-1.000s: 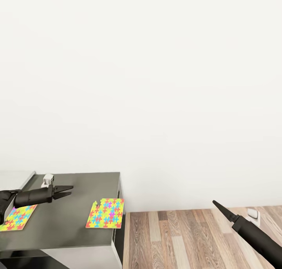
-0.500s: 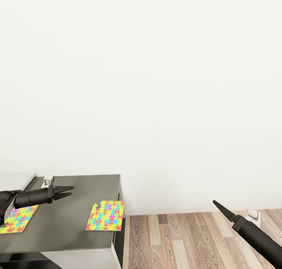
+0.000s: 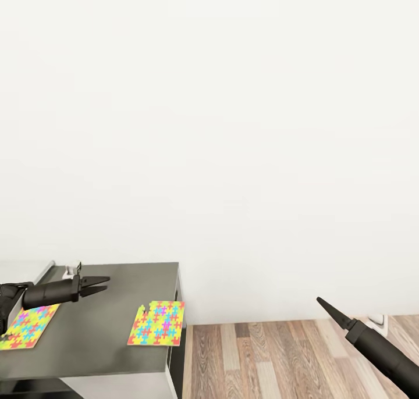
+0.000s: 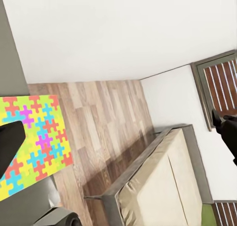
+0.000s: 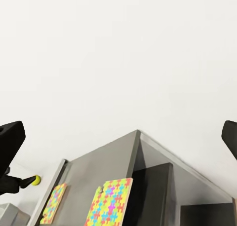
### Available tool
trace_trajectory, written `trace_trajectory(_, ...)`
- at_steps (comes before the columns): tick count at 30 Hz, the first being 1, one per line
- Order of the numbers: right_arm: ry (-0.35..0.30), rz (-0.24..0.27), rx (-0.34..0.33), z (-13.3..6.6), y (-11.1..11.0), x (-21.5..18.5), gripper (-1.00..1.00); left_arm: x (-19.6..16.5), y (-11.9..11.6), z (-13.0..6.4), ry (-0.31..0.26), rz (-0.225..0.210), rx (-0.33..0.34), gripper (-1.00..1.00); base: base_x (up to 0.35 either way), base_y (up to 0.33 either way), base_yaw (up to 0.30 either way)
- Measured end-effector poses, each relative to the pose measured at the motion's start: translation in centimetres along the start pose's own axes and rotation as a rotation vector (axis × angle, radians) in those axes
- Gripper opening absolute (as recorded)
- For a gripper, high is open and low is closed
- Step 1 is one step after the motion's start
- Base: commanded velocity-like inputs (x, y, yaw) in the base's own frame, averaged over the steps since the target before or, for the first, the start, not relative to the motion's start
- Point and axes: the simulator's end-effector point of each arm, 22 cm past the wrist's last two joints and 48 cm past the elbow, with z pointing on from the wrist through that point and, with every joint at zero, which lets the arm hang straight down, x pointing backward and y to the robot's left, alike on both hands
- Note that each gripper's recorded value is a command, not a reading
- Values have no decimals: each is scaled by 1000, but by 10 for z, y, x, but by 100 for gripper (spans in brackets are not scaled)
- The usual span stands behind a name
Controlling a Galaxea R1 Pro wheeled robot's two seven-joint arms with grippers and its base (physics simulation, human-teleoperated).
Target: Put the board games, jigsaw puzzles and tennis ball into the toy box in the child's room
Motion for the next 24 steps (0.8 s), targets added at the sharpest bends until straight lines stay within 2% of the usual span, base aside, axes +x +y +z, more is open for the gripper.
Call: trace_trajectory(24,-24,-20,-33,-3,15,-10,100,-6,-18,-4,-16,32,15,100,0,0,0)
